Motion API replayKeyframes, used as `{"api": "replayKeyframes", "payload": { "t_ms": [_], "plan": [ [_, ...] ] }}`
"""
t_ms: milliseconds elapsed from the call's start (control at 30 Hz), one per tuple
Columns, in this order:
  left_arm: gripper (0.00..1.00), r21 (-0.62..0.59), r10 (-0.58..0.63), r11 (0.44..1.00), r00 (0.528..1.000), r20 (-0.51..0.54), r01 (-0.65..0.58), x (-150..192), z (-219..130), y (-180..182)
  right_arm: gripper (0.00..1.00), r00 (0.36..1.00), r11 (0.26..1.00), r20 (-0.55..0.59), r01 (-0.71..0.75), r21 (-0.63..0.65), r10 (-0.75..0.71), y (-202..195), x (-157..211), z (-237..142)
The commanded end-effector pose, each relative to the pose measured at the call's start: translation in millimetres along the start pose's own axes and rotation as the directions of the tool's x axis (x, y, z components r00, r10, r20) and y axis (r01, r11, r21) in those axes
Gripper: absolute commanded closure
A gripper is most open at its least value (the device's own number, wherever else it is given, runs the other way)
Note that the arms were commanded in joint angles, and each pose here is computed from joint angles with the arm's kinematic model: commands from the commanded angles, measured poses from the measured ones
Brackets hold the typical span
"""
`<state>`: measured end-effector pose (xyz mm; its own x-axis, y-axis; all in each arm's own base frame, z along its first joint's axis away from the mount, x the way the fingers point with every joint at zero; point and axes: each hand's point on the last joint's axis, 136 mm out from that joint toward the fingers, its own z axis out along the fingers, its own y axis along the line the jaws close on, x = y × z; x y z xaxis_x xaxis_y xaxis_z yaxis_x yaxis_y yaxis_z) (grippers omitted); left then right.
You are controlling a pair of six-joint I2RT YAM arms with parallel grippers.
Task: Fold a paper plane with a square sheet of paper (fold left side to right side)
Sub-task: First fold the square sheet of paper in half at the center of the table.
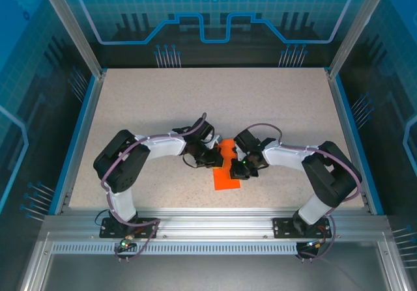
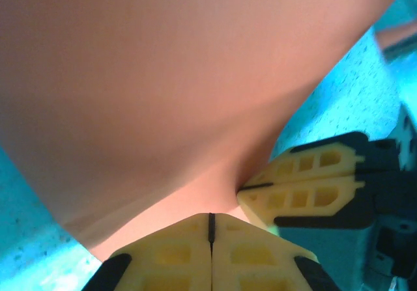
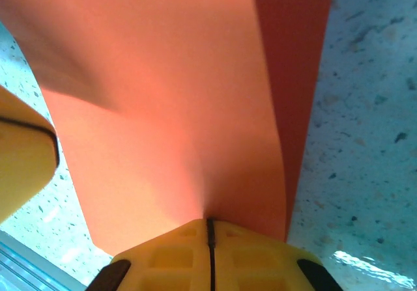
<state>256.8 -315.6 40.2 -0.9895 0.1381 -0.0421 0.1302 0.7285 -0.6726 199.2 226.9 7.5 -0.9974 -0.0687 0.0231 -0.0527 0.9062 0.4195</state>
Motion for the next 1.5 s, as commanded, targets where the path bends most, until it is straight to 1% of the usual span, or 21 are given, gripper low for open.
{"api": "replayKeyframes", "payload": {
  "t_ms": [0, 133, 267, 667, 867, 1200, 1467],
  "plan": [
    [0.96, 0.040, 0.072, 0.997, 0.997, 0.027, -0.073, -11.9, 4.4, -0.3, 0.93, 0.995, 0.984, -0.090, -0.033, 0.175, 0.049, -42.5, 27.8, 20.0],
    [1.00, 0.061, 0.098, 0.993, 0.995, 0.027, -0.099, -14.2, 9.9, -0.1, 0.93, 0.995, 0.983, -0.093, -0.030, 0.179, 0.048, -43.6, 28.3, 20.3],
    [1.00, 0.049, 0.079, 0.996, 0.997, 0.018, -0.080, -15.5, 14.0, 8.0, 0.93, 0.994, 0.982, -0.095, -0.033, 0.186, 0.052, -45.0, 28.7, 20.0],
    [1.00, 0.025, 0.029, 0.999, 0.999, 0.024, -0.030, -16.1, 11.1, 30.3, 0.93, 0.991, 0.977, -0.119, -0.034, 0.210, 0.060, -50.5, 32.6, 21.5],
    [1.00, 0.009, 0.024, 1.000, 0.999, 0.027, -0.024, -18.2, 11.0, 40.7, 0.93, 0.988, 0.975, -0.136, -0.034, 0.219, 0.066, -53.5, 35.6, 24.6],
    [1.00, -0.004, 0.016, 1.000, 0.998, 0.054, -0.015, -25.5, 8.9, 59.9, 0.93, 0.987, 0.973, -0.147, -0.034, 0.228, 0.069, -57.3, 38.8, 25.7],
    [1.00, -0.011, 0.005, 1.000, 0.994, 0.112, -0.003, -41.0, -2.1, 68.9, 0.93, 0.984, 0.970, -0.158, -0.038, 0.240, 0.078, -61.9, 43.3, 26.9]
  ]
}}
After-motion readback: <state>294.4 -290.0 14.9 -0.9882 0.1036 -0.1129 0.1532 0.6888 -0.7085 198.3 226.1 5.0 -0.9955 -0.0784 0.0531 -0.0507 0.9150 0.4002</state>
